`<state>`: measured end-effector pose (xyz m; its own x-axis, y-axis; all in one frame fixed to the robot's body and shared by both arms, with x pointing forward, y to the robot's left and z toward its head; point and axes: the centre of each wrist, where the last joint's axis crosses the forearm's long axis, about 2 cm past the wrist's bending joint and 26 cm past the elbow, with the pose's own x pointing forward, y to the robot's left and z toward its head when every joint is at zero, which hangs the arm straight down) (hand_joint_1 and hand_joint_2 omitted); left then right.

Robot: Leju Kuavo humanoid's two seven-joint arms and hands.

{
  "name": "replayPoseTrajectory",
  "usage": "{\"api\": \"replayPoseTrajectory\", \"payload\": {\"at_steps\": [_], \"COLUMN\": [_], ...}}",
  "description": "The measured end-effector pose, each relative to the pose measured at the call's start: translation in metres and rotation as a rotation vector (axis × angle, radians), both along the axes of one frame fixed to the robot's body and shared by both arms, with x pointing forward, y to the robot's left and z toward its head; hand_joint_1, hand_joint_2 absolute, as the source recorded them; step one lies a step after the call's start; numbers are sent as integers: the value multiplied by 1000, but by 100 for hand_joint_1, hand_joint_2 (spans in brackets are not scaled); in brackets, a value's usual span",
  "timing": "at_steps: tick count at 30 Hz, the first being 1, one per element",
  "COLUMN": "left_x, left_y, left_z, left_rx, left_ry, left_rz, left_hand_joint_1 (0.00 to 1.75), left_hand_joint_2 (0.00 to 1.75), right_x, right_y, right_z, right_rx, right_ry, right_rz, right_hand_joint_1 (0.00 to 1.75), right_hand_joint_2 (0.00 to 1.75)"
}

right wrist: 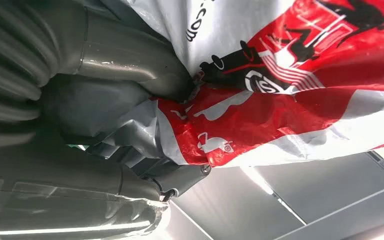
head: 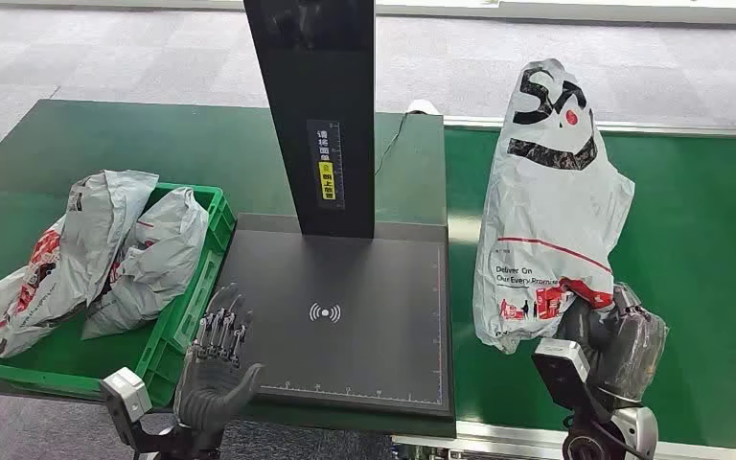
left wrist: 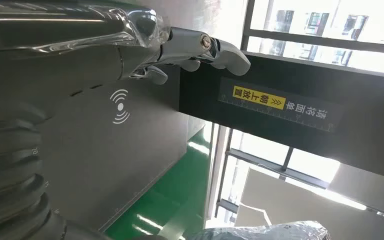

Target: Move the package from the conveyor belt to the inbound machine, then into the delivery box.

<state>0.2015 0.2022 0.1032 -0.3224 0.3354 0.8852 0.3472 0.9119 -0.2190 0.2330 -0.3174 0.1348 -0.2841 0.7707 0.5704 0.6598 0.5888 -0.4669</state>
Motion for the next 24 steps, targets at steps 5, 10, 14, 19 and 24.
{"api": "replayPoseTrajectory", "payload": {"at_steps": [5, 10, 14, 19, 24], "left_x": [2, 6, 6, 6, 6], "left_y": [2, 3, 4, 5, 5], "left_z": [0, -2, -3, -3, -3], "left_rx": [-1, 1, 4, 8, 10], "left_ry": [-18, -33, -33, -33, -33], "left_rz": [-20, -48, -50, -50, -50], "left_hand_joint_1": [0, 0, 0, 0, 0], "left_hand_joint_2": [175, 175, 175, 175, 175], "right_x": [3, -4, -6, -7, -6], "right_y": [21, 62, 69, 70, 70], "right_z": [-3, -12, -13, -14, -15], "right_rx": [-116, -122, -121, -130, -136], "right_ry": [198, 365, 380, 388, 392], "right_rz": [384, 741, 808, 831, 840], "right_hand_joint_1": [175, 175, 175, 175, 175], "right_hand_joint_2": [175, 175, 175, 175, 175]}}
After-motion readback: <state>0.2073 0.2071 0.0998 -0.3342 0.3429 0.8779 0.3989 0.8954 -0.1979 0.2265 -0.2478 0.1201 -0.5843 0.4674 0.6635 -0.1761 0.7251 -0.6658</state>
